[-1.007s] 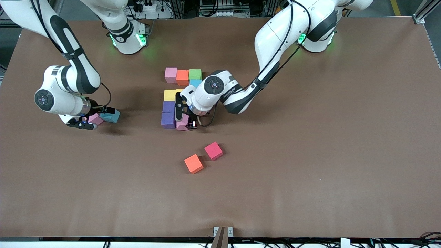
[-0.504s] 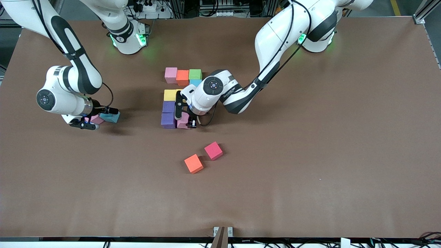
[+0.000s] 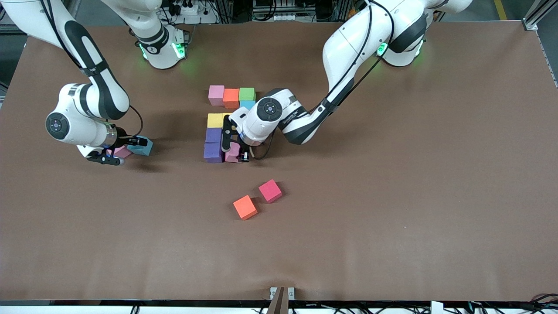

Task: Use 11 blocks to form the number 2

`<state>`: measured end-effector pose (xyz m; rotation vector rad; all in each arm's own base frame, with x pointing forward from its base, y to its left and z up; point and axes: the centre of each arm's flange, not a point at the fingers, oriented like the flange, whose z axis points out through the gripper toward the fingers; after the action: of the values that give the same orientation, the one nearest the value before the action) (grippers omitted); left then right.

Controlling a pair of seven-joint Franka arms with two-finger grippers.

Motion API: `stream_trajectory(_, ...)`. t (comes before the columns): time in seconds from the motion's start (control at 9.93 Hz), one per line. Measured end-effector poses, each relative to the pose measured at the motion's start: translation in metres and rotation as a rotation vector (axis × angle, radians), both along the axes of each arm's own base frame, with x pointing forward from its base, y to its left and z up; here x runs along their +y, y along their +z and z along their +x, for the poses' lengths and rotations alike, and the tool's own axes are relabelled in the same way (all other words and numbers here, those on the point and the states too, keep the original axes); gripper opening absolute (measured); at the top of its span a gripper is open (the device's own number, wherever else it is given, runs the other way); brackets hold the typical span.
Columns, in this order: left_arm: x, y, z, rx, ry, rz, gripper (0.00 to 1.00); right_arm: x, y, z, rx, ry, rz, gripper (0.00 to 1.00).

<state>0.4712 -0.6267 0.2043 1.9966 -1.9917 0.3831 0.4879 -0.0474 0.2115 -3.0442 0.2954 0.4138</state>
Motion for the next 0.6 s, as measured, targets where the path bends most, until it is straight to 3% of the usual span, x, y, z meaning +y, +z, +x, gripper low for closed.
stream_trajectory(0.6,-0.0025,-0.0013,-0.0038,0.002,-0.006,0.001,0.54,0.0002,0.0055,0.0061,-0.012,0.001,-0.001,0.56)
